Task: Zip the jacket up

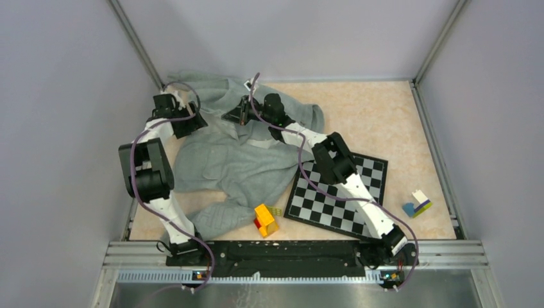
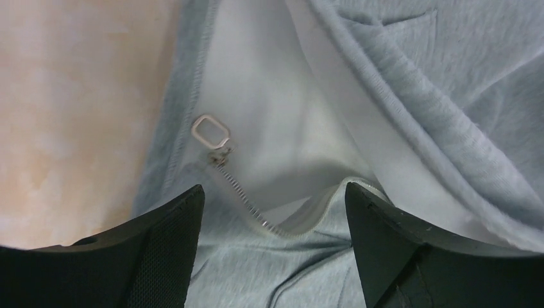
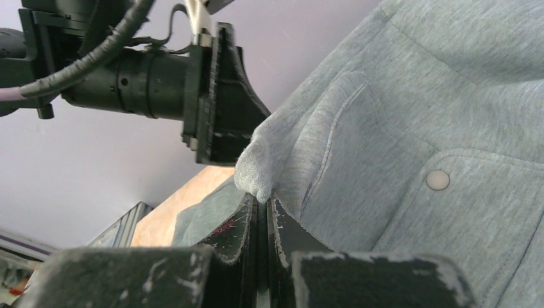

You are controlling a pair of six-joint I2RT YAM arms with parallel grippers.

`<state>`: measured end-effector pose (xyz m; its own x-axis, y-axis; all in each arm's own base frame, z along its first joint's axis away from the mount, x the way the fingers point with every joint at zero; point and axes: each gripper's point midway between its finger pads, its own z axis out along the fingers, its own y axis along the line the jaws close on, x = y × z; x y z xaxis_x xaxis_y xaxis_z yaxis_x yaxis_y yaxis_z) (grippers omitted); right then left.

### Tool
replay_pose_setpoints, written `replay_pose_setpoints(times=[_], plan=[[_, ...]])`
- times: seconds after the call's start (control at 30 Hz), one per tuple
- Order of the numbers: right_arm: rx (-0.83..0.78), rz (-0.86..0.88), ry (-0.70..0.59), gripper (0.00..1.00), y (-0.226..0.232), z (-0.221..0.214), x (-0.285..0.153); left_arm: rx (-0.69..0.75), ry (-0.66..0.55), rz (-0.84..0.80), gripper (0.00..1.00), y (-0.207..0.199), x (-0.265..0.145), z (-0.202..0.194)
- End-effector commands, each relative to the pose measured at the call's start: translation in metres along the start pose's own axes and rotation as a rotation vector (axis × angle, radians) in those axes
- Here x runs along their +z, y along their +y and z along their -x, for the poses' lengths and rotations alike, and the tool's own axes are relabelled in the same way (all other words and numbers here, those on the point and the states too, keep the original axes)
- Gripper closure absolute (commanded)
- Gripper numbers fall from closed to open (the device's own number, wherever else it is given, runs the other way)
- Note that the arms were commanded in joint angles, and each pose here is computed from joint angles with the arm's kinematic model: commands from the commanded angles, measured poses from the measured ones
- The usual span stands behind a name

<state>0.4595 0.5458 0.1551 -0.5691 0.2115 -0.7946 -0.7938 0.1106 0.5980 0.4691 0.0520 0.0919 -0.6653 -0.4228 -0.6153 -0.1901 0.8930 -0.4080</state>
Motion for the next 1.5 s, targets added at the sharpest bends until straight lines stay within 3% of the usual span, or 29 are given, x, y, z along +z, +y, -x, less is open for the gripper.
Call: replay_pose_setpoints(times=[0.0, 0.17, 0.37, 0.47, 0.57, 0.6, 0.73, 0.83, 0.93, 1.07, 1.2, 1.33, 1.47], plan=[[-0.107, 0.076, -0.059, 1.0, 0.049, 0.058, -0.001, 0.113, -0.026, 0.093, 0.17, -0.001, 0.009, 0.021], [-0.112, 0.066, -0.027, 1.0, 0.044, 0.051, -0.002, 0.116, -0.022, 0.184, 0.24, 0.013, 0.013, 0.011], [-0.092, 0.07, -0.03, 1.0, 0.042, 0.046, -0.003, 0.097, 0.025, 0.243, 0.46, 0.019, 0.017, -0.001], [-0.093, 0.067, -0.03, 1.0, 0.041, 0.046, -0.002, 0.072, 0.054, 0.222, 0.63, 0.015, 0.019, -0.008], [-0.096, 0.06, -0.025, 1.0, 0.041, 0.047, -0.002, 0.051, 0.065, 0.201, 0.95, 0.005, 0.012, -0.01], [-0.098, 0.06, -0.021, 1.0, 0.041, 0.047, -0.001, 0.056, 0.047, 0.211, 1.0, 0.001, 0.007, -0.007], [-0.104, 0.066, -0.012, 1.0, 0.042, 0.047, -0.002, 0.1, -0.047, 0.235, 1.0, -0.027, -0.029, -0.002], [-0.096, 0.071, -0.016, 1.0, 0.045, 0.049, -0.002, 0.052, -0.074, 0.237, 1.0, -0.042, -0.059, -0.017], [-0.084, 0.09, -0.014, 1.0, 0.05, 0.049, -0.002, -0.023, -0.065, 0.238, 1.0, -0.045, -0.087, -0.052], [-0.073, 0.097, -0.014, 1.0, 0.05, 0.046, -0.003, -0.133, 0.021, 0.121, 1.0, -0.055, -0.107, -0.121], [-0.05, 0.104, -0.018, 1.0, 0.048, 0.044, -0.002, -0.122, 0.156, -0.111, 0.79, -0.084, -0.115, -0.168], [-0.039, 0.106, -0.013, 1.0, 0.047, 0.041, -0.003, 0.04, 0.181, -0.251, 0.46, -0.109, -0.138, -0.157], [-0.047, 0.104, -0.009, 1.0, 0.048, 0.041, -0.004, 0.188, 0.064, -0.069, 0.17, -0.091, -0.157, -0.108]])
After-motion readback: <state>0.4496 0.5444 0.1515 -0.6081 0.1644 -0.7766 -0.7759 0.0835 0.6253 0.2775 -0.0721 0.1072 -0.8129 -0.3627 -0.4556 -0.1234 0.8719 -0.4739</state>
